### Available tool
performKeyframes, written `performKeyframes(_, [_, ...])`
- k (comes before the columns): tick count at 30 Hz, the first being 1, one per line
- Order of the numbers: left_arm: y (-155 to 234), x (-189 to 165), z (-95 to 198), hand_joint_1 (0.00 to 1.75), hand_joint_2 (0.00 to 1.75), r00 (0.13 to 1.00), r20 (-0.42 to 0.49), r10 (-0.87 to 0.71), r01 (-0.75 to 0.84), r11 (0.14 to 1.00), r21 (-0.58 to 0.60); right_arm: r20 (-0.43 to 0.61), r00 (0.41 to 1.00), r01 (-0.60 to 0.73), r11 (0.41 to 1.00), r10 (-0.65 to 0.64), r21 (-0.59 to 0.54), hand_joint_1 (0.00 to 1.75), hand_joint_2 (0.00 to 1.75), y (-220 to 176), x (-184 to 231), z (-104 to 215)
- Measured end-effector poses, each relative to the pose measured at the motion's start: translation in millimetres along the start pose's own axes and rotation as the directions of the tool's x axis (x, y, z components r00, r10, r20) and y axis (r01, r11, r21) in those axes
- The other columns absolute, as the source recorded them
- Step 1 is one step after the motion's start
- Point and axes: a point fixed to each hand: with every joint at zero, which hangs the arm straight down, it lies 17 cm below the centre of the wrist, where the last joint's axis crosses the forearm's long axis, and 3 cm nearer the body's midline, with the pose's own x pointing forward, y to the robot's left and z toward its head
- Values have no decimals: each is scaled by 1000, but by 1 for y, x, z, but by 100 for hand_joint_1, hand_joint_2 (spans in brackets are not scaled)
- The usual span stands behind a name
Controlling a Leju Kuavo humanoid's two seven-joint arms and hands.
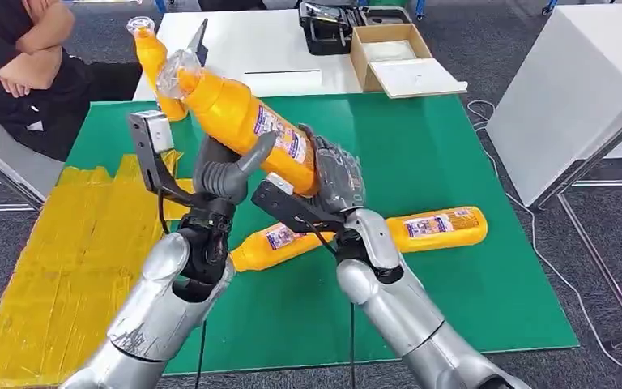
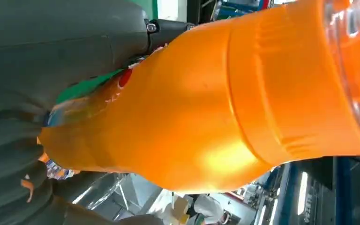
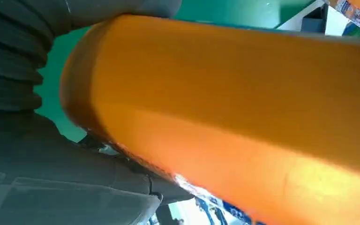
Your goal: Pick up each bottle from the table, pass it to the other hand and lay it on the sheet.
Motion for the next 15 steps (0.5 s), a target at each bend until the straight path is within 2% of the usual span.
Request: performKeyframes(15, [8,-7,-13,0,175,999,-38,-20,21,999,28,37,997,-76,997,74,33,175,175,11,21,-7])
